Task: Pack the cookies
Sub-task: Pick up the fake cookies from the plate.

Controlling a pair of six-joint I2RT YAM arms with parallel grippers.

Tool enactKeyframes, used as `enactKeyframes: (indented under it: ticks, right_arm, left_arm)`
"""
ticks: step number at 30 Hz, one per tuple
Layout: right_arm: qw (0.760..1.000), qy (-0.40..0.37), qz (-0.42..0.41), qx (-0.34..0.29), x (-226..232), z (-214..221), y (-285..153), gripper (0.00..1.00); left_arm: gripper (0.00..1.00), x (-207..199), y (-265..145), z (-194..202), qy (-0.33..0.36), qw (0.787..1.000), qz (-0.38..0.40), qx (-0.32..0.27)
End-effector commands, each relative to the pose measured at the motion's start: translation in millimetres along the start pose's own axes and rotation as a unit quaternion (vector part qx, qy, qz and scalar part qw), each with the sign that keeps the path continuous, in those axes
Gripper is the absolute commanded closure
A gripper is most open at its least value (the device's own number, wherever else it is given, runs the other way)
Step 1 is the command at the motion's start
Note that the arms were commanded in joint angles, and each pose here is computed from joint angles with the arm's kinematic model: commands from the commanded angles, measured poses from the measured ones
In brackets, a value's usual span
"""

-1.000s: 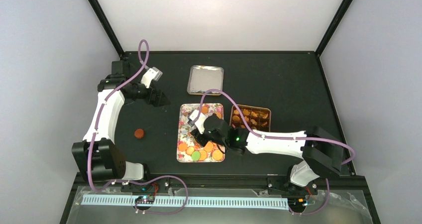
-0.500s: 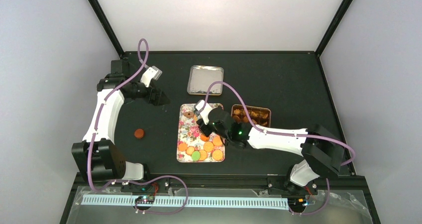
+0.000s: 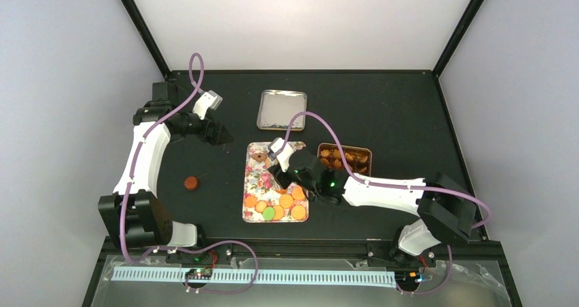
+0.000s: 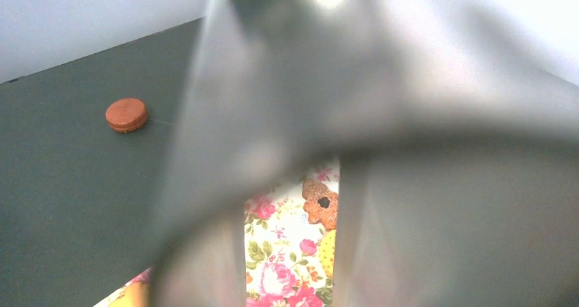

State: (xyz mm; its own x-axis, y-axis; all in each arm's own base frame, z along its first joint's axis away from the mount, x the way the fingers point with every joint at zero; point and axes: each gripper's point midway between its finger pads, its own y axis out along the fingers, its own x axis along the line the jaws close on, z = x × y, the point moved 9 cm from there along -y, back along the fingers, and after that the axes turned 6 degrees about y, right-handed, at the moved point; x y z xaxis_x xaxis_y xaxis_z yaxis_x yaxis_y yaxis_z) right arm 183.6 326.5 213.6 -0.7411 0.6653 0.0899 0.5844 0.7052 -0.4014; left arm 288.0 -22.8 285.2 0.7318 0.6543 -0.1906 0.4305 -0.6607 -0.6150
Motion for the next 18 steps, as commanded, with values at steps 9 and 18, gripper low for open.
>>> enactKeyframes:
  ticks: [9,18]
  right_arm:
    - [1.0,0.029,-0.005,-0.012,-1.2,9.1,-2.3,0.57]
    - [0.999,0.049,0.001,-0.001,-5.4,21.5,-6.8,0.61]
  left_arm:
    - [0.01,-3.7,-4.7,-6.8,0.018,1.0,0.007,-0.01]
    - [0.01,-3.8,-3.5,-5.1,0.016,1.0,0.009,-0.009]
